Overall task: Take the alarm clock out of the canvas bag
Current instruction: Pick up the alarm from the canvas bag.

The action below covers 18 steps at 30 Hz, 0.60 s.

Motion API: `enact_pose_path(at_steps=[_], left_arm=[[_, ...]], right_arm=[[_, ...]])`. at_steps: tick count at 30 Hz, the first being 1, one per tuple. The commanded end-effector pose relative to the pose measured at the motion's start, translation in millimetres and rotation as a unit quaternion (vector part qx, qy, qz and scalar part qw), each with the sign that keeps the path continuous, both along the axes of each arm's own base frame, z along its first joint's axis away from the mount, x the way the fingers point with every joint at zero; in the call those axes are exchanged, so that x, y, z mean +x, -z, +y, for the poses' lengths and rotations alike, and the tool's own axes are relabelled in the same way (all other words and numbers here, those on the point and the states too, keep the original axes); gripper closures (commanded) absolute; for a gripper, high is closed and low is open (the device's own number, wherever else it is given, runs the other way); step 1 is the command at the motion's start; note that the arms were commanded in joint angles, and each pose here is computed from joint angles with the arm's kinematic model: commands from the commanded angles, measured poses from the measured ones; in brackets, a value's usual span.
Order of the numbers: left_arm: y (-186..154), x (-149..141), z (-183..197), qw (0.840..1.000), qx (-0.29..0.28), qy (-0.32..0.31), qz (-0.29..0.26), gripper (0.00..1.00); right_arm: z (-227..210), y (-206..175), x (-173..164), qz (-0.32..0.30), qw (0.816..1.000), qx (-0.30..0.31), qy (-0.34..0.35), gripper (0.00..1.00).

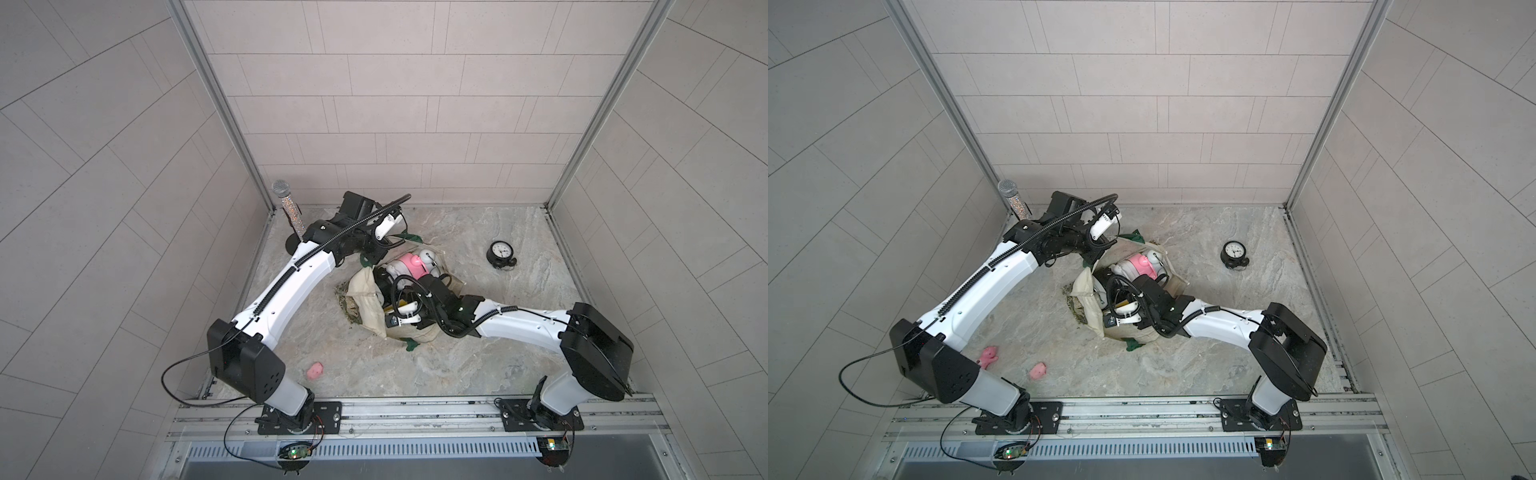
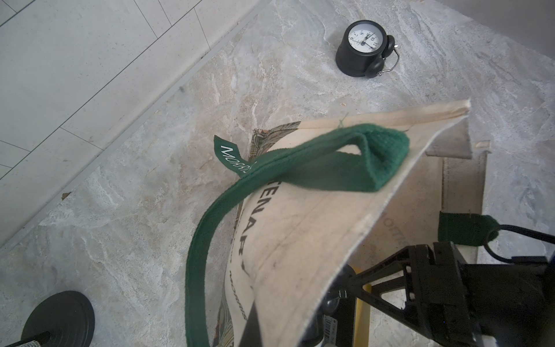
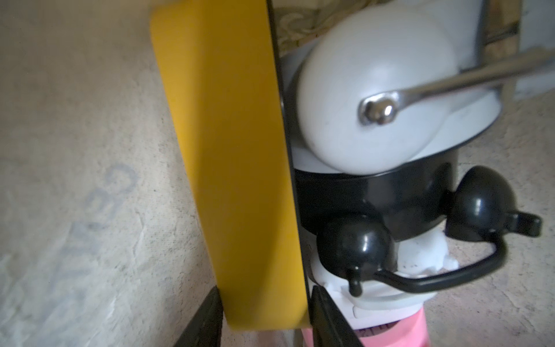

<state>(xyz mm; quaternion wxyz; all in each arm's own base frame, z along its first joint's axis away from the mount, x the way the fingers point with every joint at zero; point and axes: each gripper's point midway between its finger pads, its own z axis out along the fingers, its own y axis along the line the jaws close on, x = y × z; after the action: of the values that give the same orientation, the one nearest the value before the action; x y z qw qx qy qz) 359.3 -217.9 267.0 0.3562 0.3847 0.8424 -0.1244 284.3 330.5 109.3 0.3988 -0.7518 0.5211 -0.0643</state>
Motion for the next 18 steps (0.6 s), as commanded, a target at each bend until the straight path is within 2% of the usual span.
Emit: enact_pose_path(at_steps=[1, 10, 18], left_arm=[[-63, 2, -16, 0.993, -0.065, 0.026, -0.095, 1.0], [-65, 1, -19, 0.993, -0.078, 0.026, -0.08, 1.0], [-66, 0, -21, 0.993, -0.083, 0.03, -0.075, 1.0]], right_arm=[[8, 0, -8, 0.02, 0.999, 0.002, -0.026, 0.56], [15, -7, -14, 0.015, 0.998, 0.004, -0.063, 0.56], [22, -6, -9, 0.003, 0.998, 0.011, -0.064, 0.49]])
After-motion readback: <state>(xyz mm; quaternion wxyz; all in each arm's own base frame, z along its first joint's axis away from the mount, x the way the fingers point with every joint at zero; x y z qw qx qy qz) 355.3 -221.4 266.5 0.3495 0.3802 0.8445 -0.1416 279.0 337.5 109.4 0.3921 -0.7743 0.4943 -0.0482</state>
